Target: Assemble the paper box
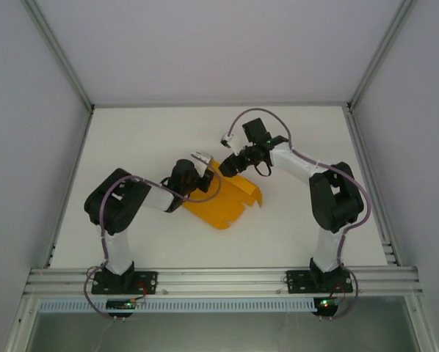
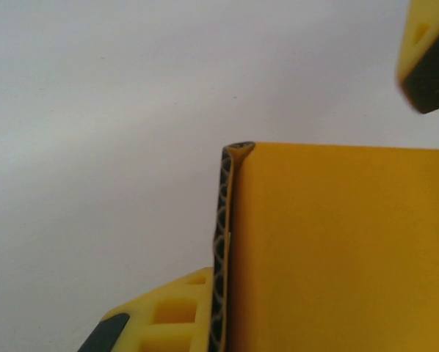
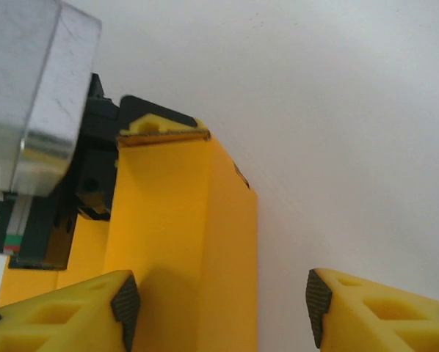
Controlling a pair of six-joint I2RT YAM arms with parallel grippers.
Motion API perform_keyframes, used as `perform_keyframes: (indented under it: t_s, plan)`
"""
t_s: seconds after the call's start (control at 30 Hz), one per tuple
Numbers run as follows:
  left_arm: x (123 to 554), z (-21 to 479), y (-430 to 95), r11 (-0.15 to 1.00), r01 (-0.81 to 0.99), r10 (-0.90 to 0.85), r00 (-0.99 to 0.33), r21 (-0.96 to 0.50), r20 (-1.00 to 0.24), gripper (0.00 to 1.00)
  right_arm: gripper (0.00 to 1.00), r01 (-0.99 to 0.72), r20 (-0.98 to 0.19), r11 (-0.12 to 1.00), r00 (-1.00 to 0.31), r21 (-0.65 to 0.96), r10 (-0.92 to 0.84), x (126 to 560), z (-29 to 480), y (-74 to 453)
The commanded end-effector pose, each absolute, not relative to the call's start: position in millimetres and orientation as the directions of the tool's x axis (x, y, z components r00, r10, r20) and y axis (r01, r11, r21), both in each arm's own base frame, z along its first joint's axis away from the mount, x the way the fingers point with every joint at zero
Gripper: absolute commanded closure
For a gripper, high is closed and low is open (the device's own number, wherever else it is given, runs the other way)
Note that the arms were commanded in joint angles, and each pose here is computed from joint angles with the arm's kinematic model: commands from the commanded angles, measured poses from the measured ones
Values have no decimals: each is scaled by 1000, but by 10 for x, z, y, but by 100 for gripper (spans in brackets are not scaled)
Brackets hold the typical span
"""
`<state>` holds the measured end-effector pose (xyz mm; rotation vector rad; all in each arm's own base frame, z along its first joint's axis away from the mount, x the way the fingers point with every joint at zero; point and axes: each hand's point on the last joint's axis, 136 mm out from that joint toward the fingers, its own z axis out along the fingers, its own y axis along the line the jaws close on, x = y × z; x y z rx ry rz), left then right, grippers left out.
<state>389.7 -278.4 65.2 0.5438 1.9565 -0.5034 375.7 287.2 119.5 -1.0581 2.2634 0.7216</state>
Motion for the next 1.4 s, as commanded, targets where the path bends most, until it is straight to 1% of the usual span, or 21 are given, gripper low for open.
perform_keyframes:
  t_s: [0.0,0.1,0.17,0.27,0.4,0.5,0.57,0.6,0.63,0.67,0.73,0.8,0.83,0.93,0.97,1.13,1.17,1.23,1.27,1.37]
  plan:
    - [4028,807,-2585,874,462,51,-391,-148,-919,100,29,-739,-668,635,-591,224,-452,3642,1401,2576]
    - [4033,873,-2458,890,412,1,-430,-195,-903,100,19,-671,-740,710,-585,213,-331,3571,1710,2273]
    - [4026,920,-2391,887,393,-37,-463,-243,-886,100,16,-644,-771,732,-576,223,-272,3432,1854,2078]
    - [3981,1028,-2345,866,394,-87,-491,-310,-867,100,16,-645,-805,738,-536,198,-254,3210,1921,1927]
    - [3925,1144,-2325,861,390,-92,-511,-326,-854,100,20,-666,-827,727,-497,170,-262,3072,1898,1962]
    - [3878,1206,-2344,850,398,-95,-528,-345,-844,100,28,-641,-831,759,-480,114,-281,3203,1882,2009]
    - [3852,1229,-2364,843,404,-99,-535,-357,-839,100,37,-611,-838,790,-456,51,-299,3358,1892,2035]
    - [3847,1223,-2362,843,402,-98,-539,-357,-837,100,44,-594,-843,804,-442,18,-308,3430,1905,2044]
    - [3852,1210,-2347,848,391,-100,-544,-357,-833,100,55,-570,-847,822,-430,-14,-312,3504,1917,2048]
    - [3863,1192,-2323,857,374,-103,-549,-354,-829,100,62,-552,-850,833,-422,-33,-313,3546,1916,2054]
    - [3903,1137,-2250,881,319,-121,-563,-350,-817,100,83,-518,-868,854,-406,-39,-286,3593,1915,2078]
    - [3955,1093,-2164,906,255,-139,-574,-338,-807,100,99,-490,-881,870,-389,-52,-271,3593,1910,2070]
    - [3986,1067,-2099,921,210,-153,-578,-327,-802,100,100,-464,-888,884,-380,-59,-259,3589,1921,2049]
    - [4076,987,-1867,960,62,-188,-578,-273,-794,94,100,-418,-900,904,-358,-85,-250,3531,1968,1994]
    - [4093,970,-1790,967,18,-198,-574,-253,-795,93,100,-406,-903,909,-350,-91,-247,3515,1994,1977]
    - [4107,897,-1434,973,-173,-222,-551,-150,-804,90,100,-389,-911,916,-338,-92,-235,3448,2028,1933]
    - [4105,886,-1408,974,-185,-216,-555,-134,-804,90,100,-390,-912,916,-338,-90,-234,3445,2035,1933]
    - [4105,876,-1409,979,-176,-189,-568,-107,-801,100,100,-397,-912,914,-342,-80,-229,3433,2035,1948]
    - [4109,888,-1436,983,-152,-172,-569,-102,-804,100,100,-428,-903,902,-362,-60,-232,3396,1979,1992]
    - [4077,970,-1743,986,43,-112,-557,-163,-823,100,100,-446,-896,894,-385,-30,-222,3439,1949,1993]
